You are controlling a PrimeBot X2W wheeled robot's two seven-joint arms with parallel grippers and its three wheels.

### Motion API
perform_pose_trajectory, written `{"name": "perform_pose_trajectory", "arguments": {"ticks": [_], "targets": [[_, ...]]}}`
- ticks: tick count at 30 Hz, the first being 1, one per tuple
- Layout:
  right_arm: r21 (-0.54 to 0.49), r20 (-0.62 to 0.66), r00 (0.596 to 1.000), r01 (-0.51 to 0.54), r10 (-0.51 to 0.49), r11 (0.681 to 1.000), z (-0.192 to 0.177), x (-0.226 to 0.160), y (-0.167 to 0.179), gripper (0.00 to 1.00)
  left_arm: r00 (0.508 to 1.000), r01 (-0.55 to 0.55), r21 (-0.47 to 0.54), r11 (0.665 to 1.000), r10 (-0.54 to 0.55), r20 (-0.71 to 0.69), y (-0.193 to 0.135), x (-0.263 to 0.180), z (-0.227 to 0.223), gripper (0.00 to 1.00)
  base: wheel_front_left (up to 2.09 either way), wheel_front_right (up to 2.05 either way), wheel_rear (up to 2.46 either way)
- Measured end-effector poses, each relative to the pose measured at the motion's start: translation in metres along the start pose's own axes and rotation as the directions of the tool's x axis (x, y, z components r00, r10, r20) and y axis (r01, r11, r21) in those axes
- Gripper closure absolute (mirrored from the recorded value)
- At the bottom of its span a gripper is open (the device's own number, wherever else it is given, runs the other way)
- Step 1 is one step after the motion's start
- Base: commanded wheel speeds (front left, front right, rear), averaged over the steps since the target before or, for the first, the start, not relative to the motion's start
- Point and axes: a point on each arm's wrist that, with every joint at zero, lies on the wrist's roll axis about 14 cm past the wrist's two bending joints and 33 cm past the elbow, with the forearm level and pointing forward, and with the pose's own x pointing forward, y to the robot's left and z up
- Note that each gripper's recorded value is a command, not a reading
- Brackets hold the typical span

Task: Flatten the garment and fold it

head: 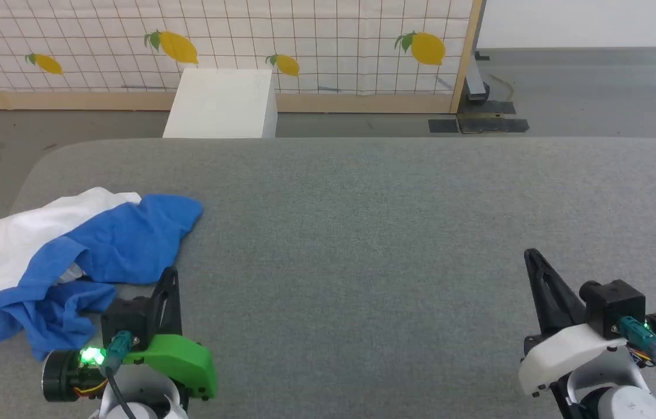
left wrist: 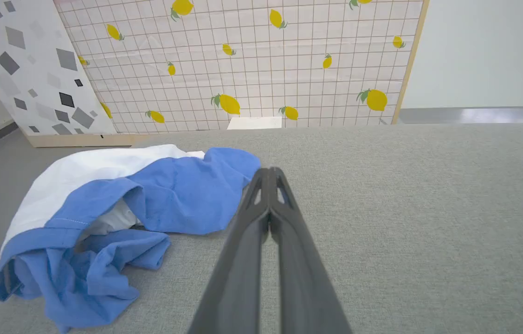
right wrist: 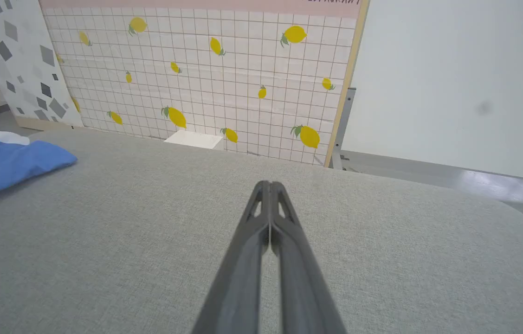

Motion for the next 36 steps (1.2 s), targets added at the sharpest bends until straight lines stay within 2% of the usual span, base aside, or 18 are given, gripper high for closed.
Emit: {"name": "perform_pose_trajectory", "arguments": {"ticks": [17, 18, 36], "targets": [[0.0, 0.0, 1.0, 0.0, 0.0, 1.0, 0.0, 0.0, 0.0, 1.0, 1.0, 0.0, 0.0, 1.0, 0.0, 0.0, 0.0001, 0.0, 0.0, 1.0, 0.0, 0.0, 0.0], [0.0, 0.0, 1.0, 0.0, 0.0, 1.0, 0.0, 0.0, 0.0, 0.0, 1.0, 0.0, -0.001, 1.0, 0.0, 0.0, 0.0, 0.0, -0.0001, 0.0, 0.0, 0.0, 0.0], [0.027, 0.01, 1.0, 0.011, -0.011, 1.0, -0.0017, -0.0007, -0.0038, 0.0, 1.0, 0.013, -0.022, 1.0, -0.013, 0.003, -0.0062, -0.0006, -0.0036, 0.0, 0.0, 0.0, 0.0]]}}
